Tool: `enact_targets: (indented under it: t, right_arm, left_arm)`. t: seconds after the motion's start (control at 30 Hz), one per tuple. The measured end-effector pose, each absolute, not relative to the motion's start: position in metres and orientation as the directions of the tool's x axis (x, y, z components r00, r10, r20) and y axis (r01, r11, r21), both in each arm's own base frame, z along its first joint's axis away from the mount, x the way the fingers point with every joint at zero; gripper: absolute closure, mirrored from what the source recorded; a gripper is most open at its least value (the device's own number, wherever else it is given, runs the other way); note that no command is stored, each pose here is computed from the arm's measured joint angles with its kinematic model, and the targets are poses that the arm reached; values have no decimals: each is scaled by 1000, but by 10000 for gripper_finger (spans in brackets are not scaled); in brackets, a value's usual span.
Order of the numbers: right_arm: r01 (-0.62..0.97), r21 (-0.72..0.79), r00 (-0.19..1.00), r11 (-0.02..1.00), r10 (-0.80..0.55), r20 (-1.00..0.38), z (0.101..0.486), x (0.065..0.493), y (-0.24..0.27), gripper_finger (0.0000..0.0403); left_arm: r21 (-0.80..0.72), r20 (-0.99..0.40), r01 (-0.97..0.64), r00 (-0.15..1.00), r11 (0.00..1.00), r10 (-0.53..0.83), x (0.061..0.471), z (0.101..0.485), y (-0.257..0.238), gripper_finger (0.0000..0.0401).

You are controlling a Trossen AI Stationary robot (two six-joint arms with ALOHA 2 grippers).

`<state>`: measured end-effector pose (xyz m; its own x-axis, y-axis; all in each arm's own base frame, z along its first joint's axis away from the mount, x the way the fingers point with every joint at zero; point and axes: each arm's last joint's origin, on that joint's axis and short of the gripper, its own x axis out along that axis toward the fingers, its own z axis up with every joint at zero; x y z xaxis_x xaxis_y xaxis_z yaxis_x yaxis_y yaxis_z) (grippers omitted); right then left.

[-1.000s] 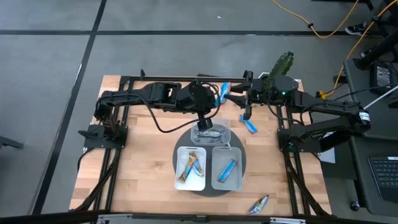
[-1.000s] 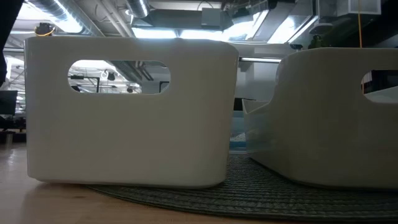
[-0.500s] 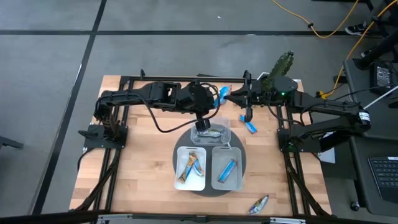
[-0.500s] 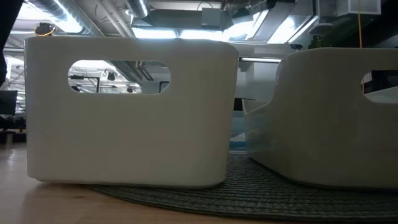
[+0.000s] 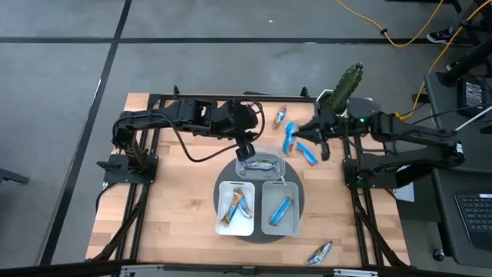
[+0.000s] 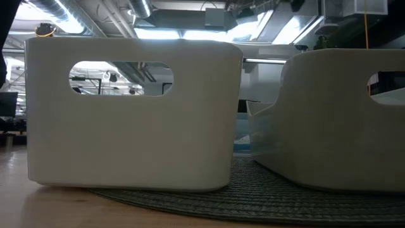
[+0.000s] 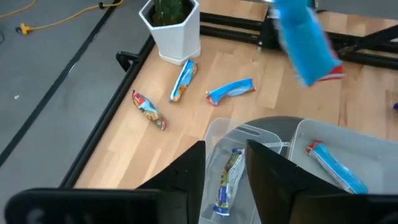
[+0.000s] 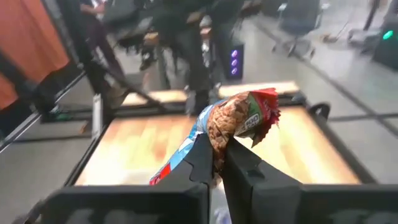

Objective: Pick and place Granola Bars by type
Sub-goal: Put the red chocolate chip into the gray bin

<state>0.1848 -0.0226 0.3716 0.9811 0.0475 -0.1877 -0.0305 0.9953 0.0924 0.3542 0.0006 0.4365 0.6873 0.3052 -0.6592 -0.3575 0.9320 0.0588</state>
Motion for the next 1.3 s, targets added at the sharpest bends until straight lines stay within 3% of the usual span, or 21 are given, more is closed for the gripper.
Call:
enact_targets:
  t: [0.37,0.73,1.3]
  right_arm:
    - [-136,188,910,973,198,-365,361,145,8,379]
    - [-190,228,834,955,280,-475,349,150,36,381]
    - [111,317,771,942,120,-625,306,206,94,381]
  left_arm:
    - [12,-647,-455,675,890,354,353,437,2,298]
    - [27,-632,-524,651,851,421,353,437,4,301]
    - [207,-757,-436,496,876,426,336,424,4,308]
